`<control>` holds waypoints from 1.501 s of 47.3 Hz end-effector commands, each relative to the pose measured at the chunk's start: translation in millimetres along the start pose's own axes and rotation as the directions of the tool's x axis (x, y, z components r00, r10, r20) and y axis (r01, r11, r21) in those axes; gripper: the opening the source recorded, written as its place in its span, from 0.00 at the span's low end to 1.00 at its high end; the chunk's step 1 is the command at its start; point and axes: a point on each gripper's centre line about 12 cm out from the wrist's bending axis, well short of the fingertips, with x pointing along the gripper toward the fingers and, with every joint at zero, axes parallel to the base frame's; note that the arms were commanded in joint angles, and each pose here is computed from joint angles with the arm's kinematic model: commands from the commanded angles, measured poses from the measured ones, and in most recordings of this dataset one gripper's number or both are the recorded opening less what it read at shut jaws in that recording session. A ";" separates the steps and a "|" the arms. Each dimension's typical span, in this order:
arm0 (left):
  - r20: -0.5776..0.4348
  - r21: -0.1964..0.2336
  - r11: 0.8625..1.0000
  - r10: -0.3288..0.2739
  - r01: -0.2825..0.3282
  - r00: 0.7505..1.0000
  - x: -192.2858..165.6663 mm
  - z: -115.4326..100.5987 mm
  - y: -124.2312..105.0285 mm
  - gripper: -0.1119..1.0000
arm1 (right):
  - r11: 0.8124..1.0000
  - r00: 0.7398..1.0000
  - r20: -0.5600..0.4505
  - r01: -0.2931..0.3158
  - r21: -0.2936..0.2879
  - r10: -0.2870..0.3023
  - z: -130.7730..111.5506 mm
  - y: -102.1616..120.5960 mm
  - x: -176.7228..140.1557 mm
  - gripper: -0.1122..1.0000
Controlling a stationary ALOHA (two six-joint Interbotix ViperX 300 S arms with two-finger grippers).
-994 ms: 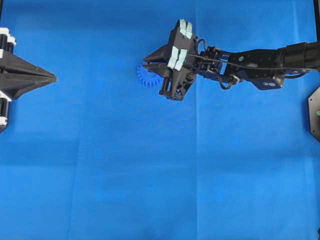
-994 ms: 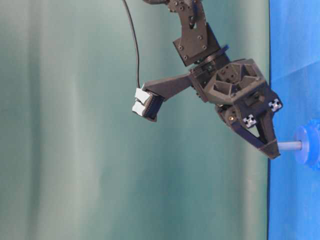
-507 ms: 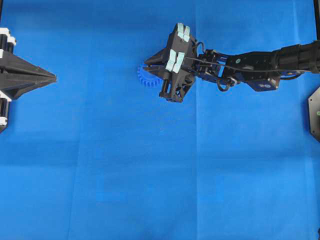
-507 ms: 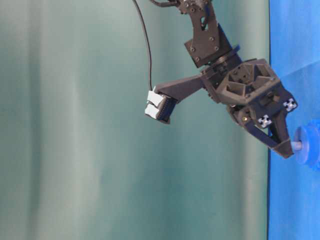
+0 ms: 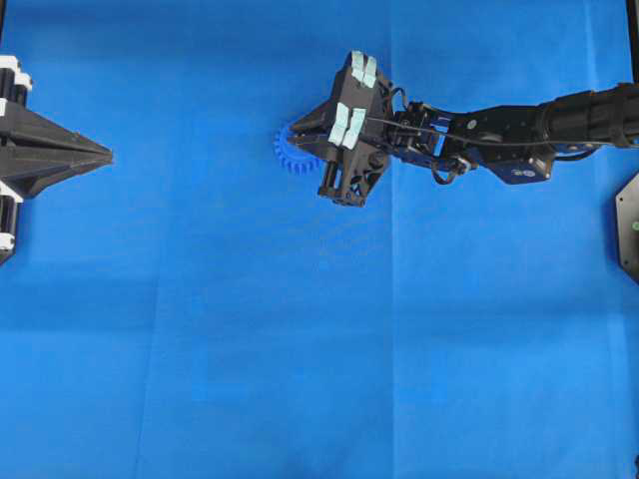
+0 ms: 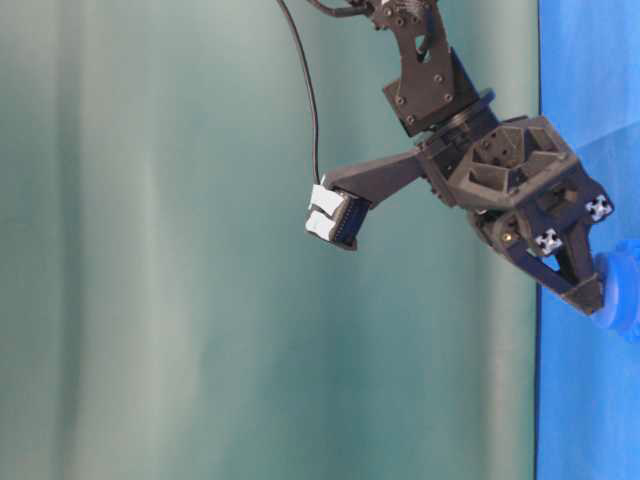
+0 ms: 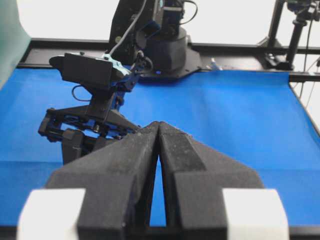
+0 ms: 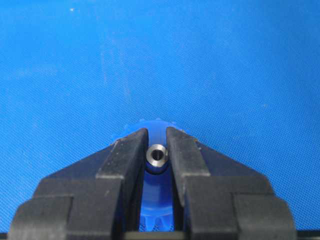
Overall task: Insert the shaft placed at a random location into the center hole of the small gear at another random location.
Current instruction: 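Lower the shaft into the gear's center hole with the right gripper, then open the right gripper and raise it off the shaft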
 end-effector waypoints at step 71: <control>0.011 0.002 1.000 0.003 -0.003 1.000 1.3 4.6 0.5 0.10 | 0.999 0.987 0.157 -0.041 0.006 0.040 81.7 10.1 -52.9 0.77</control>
